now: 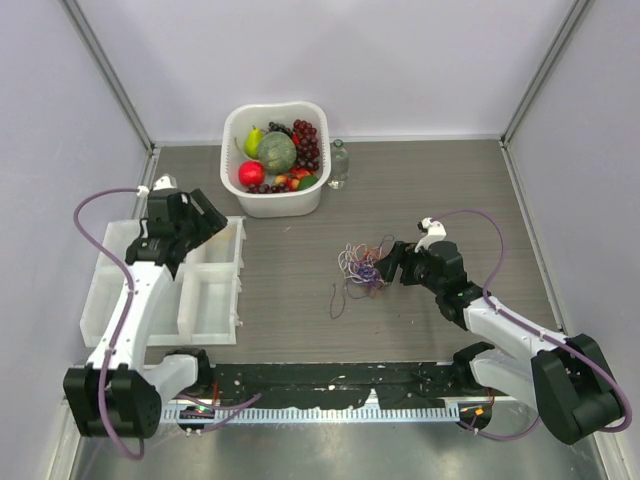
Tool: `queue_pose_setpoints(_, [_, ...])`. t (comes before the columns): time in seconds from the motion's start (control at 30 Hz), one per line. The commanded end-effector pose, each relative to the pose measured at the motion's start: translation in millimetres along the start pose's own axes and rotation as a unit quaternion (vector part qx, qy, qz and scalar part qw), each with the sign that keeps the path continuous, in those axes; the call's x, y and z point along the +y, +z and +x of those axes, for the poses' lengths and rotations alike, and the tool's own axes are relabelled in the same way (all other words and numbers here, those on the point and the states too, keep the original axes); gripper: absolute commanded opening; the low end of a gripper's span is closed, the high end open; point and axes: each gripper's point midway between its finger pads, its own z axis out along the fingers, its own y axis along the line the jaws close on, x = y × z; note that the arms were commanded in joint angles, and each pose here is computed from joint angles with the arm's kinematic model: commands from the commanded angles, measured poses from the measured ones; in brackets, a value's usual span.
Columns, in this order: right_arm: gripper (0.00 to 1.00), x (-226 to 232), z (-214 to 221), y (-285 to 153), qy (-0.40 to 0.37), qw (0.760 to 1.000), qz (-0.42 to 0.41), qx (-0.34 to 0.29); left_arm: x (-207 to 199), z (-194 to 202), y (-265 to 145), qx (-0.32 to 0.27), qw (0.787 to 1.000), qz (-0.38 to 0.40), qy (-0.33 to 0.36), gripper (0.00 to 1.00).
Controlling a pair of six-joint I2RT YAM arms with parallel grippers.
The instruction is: Untangle the cables
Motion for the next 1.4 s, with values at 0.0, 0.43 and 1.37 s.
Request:
queue_pose_setpoints(0.0, [0.8,6.4,-20.2,2.8,-0.011,1.0,-0.002,-0.025,-29.2,0.7,-35.0,0.0,0.997,0.069,0.025,0.75])
queue_pose_setpoints(0.43, [0.72,40.4,-10.6,10.6,0.065,0.997,-0.031,0.022,-202.1,162.7,-55.1,0.11,0.901,0.35,0.229,0.71])
queue_pose_setpoints(1.37, [0.73,31.3,-2.9,-19.6,0.05,0.998,-0.007,0.033,-224.5,248.8,37.4,0.153,0.889,0.317,0.294,0.36])
